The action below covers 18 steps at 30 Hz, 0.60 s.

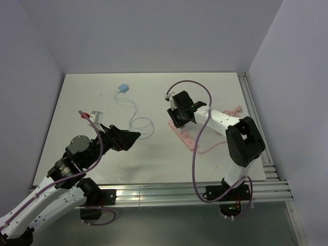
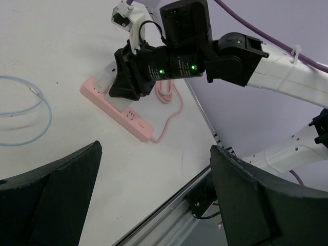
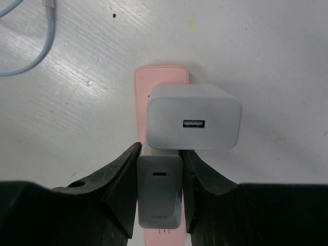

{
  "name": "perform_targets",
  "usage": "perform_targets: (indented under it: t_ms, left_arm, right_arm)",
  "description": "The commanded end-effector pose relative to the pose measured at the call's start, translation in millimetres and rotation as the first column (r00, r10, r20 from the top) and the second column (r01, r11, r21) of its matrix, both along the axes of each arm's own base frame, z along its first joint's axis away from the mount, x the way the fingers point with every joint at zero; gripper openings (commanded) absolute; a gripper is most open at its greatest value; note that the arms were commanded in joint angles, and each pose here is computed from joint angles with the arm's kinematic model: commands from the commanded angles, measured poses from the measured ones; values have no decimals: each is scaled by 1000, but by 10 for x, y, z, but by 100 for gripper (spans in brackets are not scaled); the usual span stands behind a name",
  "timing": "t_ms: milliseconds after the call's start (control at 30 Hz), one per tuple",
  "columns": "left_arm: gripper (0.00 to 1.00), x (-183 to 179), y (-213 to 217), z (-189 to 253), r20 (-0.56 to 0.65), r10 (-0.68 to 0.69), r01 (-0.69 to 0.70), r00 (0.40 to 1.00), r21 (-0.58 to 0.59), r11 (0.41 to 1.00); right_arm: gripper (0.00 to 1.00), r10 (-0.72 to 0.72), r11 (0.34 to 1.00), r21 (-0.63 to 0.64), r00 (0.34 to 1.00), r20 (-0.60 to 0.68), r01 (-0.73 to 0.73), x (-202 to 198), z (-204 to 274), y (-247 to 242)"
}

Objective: Insert the plug

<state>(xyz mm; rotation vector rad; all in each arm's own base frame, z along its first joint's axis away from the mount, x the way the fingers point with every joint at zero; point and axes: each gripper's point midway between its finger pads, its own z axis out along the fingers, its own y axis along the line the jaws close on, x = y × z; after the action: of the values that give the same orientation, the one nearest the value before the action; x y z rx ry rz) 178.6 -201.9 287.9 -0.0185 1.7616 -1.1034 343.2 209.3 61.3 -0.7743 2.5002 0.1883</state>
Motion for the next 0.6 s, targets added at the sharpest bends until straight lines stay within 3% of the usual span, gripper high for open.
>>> perform_targets:
  t_ms: [0,300,433,467,500,567]
  left_arm:
    - [91,-4,20,153,33,7,-6,999,-37,999]
    - [91,-28,5,181,24,-4,6,1000,-57,998]
    - [92,-5,0,152,11,3,-3,1000,-48,999]
    - [92,-1,-7,154,10,1,-1,1000,-45,999]
    - [93,8,-11,160,11,3,-2,1000,-42,999]
    - [94,41,-27,168,-6,9,-9,1000,-23,1000]
  right_arm:
    - [0,-116,981,-174,973,-199,81,-568,-702,-438]
    - [0,-156,973,-205,954,-256,104,-745,-809,-429]
    - [2,-154,981,-144,973,-172,130,-595,-609,-323]
    - [9,-140,987,-98,981,-137,127,-536,-471,-264]
    - [28,-119,992,-61,987,-109,113,-477,-388,-199]
    - [48,-113,994,-7,992,-63,113,-365,-177,-101]
